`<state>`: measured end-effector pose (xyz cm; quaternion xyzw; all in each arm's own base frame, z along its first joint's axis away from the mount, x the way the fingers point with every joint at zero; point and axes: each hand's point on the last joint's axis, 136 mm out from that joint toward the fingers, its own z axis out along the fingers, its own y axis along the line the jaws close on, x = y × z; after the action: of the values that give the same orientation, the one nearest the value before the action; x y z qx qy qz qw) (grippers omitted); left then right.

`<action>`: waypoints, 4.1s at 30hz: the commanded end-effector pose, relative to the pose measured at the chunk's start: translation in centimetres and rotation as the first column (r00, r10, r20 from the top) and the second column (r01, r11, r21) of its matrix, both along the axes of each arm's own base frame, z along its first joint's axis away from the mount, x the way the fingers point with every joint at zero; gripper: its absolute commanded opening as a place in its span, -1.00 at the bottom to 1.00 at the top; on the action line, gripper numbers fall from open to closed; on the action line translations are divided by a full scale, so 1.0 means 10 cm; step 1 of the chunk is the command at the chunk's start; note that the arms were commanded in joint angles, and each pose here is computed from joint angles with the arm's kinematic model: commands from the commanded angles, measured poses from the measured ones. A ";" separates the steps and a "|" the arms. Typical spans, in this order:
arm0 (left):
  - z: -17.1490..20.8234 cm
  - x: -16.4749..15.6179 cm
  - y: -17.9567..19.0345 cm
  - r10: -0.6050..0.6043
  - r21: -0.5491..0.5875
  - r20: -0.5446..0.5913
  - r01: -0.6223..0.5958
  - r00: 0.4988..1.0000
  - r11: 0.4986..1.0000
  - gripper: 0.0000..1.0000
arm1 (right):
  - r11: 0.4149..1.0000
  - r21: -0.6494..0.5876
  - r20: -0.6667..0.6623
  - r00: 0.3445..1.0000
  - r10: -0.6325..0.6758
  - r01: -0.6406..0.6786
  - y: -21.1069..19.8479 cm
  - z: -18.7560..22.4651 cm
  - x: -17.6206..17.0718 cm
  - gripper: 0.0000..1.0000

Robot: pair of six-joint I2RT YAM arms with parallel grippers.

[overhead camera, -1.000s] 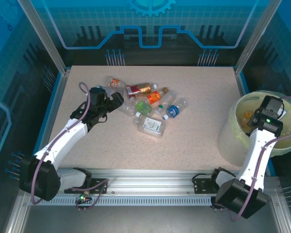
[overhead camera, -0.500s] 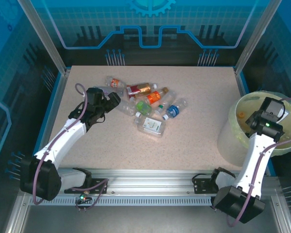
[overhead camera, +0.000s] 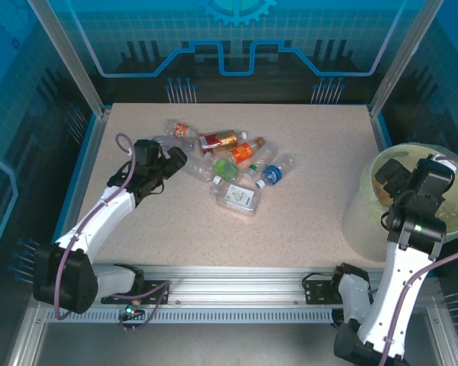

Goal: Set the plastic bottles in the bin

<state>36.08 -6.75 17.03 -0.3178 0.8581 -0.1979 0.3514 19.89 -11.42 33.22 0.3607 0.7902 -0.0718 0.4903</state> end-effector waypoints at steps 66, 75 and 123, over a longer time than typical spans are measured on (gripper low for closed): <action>-1.41 1.89 0.91 0.484 -0.260 -0.330 -0.571 0.810 0.778 0.38 | 0.321 -0.139 0.119 0.306 0.945 -0.937 2.93 0.11 0.63 1.00; -1.17 1.98 1.02 0.525 -0.331 -0.154 -0.544 0.837 0.771 0.04 | 0.336 -0.130 0.118 0.322 0.939 -0.933 2.91 0.07 0.63 1.00; 2.15 -0.19 -1.94 -0.531 0.103 0.768 0.750 0.357 0.653 -0.05 | 0.083 0.150 0.284 0.124 0.951 -0.985 3.74 -0.16 0.85 1.00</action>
<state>37.13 -24.63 34.29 0.0399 0.7112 -0.5033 0.4893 29.22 23.68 28.61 -0.1657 0.8353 0.3392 0.3998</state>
